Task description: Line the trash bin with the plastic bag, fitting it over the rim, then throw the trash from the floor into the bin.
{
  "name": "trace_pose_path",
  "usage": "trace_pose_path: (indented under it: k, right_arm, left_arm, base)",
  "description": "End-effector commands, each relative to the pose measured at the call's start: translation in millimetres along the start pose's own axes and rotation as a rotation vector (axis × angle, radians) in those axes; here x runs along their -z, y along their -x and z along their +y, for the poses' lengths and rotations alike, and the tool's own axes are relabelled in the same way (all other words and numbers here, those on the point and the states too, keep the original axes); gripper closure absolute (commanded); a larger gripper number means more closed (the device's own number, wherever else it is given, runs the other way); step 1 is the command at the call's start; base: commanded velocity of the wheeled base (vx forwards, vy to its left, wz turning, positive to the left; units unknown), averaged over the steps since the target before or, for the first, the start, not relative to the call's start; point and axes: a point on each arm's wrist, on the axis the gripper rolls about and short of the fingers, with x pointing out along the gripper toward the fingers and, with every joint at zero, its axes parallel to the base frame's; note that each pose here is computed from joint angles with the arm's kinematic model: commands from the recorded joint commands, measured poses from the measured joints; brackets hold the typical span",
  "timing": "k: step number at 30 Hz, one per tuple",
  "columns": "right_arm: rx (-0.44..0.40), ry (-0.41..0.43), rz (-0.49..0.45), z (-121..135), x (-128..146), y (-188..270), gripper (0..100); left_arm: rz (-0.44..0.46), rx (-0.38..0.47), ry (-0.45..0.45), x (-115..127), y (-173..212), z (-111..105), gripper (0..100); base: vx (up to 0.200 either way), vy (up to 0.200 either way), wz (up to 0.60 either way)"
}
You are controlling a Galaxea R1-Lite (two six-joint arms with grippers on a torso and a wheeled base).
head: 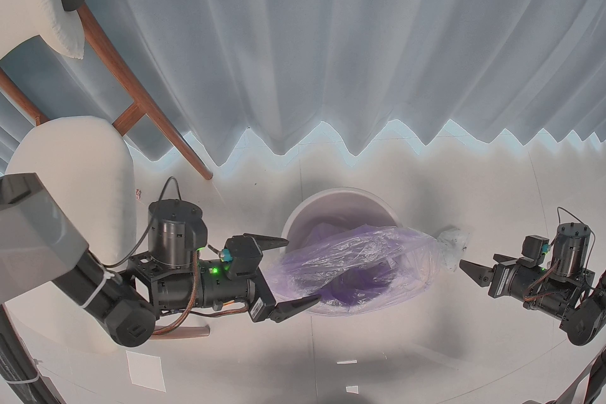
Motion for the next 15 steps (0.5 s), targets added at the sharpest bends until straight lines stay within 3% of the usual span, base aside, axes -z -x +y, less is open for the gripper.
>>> trace_pose_path:
  k: [1,15]
  right_arm:
    - [-0.002,0.001,-0.006,-0.1,-0.5,-2.5,0]
    - [-0.006,-0.004,-0.002,0.0,-0.2,-3.9,0]
  left_arm:
    - [0.046,0.012,0.016,22.4,-23.6,10.0,0]
    - [0.050,0.004,0.020,34.3,-51.2,22.5,0]
  base:
    - [0.000,0.000,0.00]
    - [0.000,0.000,0.00]
